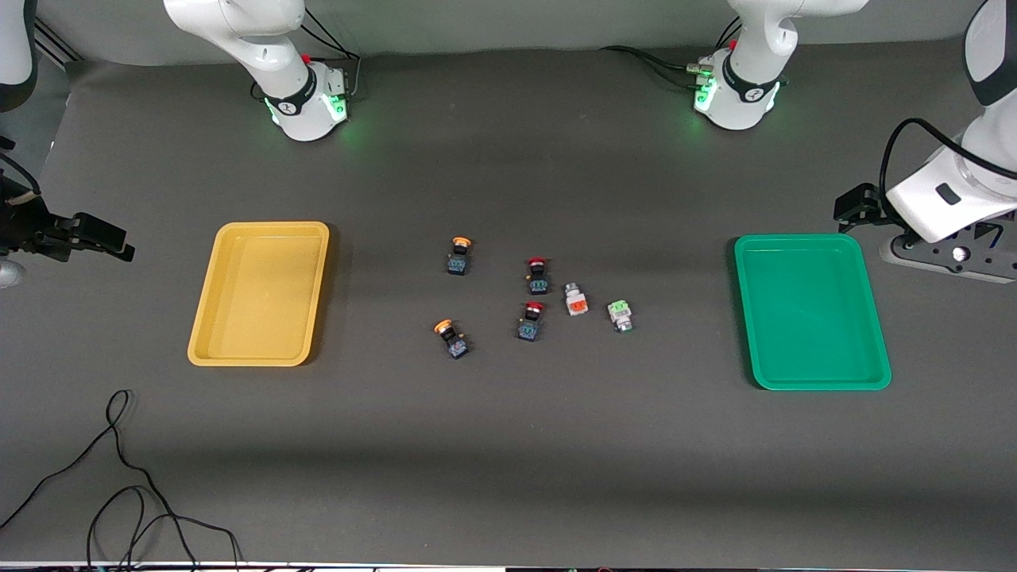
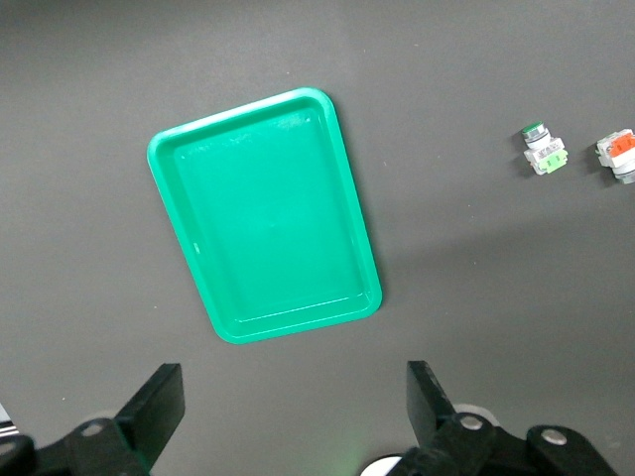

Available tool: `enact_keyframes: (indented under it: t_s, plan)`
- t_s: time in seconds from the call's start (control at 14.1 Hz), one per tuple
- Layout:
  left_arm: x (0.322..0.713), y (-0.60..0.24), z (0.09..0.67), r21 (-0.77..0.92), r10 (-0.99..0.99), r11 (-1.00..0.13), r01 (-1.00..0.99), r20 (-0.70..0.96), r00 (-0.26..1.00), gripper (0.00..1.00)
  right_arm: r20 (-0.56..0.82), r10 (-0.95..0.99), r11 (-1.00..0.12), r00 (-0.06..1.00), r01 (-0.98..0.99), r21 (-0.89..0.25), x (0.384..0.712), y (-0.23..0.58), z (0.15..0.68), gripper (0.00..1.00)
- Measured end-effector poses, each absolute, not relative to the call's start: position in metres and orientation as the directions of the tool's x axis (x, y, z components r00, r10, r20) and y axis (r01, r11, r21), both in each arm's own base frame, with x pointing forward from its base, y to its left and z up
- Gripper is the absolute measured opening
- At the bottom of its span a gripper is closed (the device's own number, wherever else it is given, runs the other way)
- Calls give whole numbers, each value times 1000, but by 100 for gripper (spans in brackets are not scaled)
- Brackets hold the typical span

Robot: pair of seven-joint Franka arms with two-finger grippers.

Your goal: Place green and yellow buttons in trays

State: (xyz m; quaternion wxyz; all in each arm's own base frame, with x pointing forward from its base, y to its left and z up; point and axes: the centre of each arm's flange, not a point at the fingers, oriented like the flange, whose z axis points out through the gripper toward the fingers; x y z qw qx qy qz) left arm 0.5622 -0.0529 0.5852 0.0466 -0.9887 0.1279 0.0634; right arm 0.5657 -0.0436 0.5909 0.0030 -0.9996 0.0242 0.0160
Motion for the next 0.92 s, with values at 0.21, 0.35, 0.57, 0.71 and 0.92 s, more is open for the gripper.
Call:
enact_keyframes:
  t_s: [0.21,0.35,0.57,0.71,0.92]
  plan:
    - [562,-52,585,-76,-246,-963,-258,-140,959,100,-32,-50,-999,998,-50,-5,566,-44,591,100]
    - [563,-52,584,-75,-246,-963,-258,-142,959,100,-32,-50,-999,998,-50,-5,566,-45,591,100]
    - [563,-51,582,-75,-243,-964,-255,-146,959,100,-31,-50,-999,998,-50,-5,565,-45,591,100]
    - [564,-41,582,-74,-227,-968,-239,-146,963,100,-31,-50,-999,998,-50,-5,565,-44,591,100]
    - [563,-52,581,-67,-192,-977,-203,-142,971,100,-32,-46,-999,998,-46,-5,566,-42,591,100]
